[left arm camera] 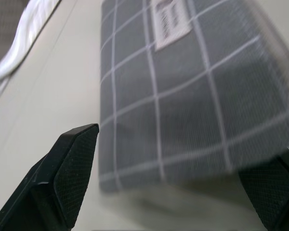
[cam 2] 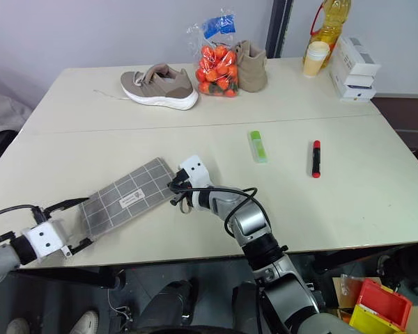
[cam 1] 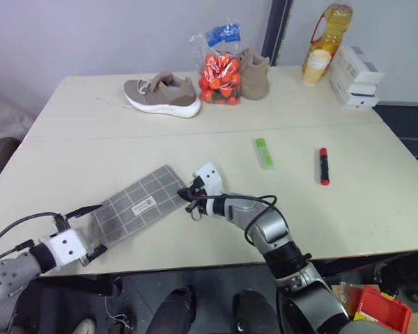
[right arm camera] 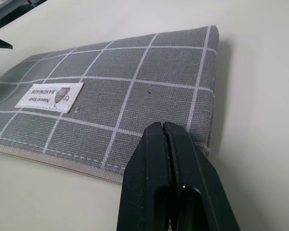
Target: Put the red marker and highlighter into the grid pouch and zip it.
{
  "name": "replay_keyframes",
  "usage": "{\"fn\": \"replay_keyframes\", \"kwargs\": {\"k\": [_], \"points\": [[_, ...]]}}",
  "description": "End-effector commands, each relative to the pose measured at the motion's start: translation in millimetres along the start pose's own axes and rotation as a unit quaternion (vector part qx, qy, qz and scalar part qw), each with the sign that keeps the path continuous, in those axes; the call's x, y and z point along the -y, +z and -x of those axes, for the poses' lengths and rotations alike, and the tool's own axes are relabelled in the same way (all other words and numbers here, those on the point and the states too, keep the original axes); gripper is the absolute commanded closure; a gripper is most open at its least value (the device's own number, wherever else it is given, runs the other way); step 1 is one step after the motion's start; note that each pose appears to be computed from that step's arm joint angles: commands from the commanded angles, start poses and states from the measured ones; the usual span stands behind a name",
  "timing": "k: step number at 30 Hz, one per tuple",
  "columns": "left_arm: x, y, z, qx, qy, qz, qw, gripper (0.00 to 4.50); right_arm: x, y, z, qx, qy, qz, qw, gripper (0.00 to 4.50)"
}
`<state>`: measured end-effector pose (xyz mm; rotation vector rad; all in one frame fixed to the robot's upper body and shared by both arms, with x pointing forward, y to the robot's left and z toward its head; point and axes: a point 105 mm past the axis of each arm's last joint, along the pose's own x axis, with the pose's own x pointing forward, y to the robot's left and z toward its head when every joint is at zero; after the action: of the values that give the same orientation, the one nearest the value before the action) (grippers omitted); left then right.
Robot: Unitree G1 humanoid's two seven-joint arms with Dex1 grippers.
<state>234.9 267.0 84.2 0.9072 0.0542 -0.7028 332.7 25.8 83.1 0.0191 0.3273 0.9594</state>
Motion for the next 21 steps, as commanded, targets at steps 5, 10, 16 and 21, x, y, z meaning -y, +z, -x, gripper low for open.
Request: {"fn": "replay_keyframes", "kwargs": {"k": [5,10,16,21], "points": [[17,12,-29,0.050,-0.057,-0.034,0.997,0.00,-5,-3,-1,0.002,-0.002,-0.003,1.000,4.45],[15,20,-32,0.081,-0.062,-0.045,0.994,1.20,-5,-5,-1,0.001,-0.003,-0.001,1.000,4.50],[10,29,-36,0.104,-0.044,-0.046,0.993,4.36,-5,-3,-1,0.006,-0.004,-0.002,1.000,4.50],[0,36,-39,0.116,0.007,0.027,0.993,4.44,5,19,4,0.057,-0.022,0.002,0.998,4.50]]}}
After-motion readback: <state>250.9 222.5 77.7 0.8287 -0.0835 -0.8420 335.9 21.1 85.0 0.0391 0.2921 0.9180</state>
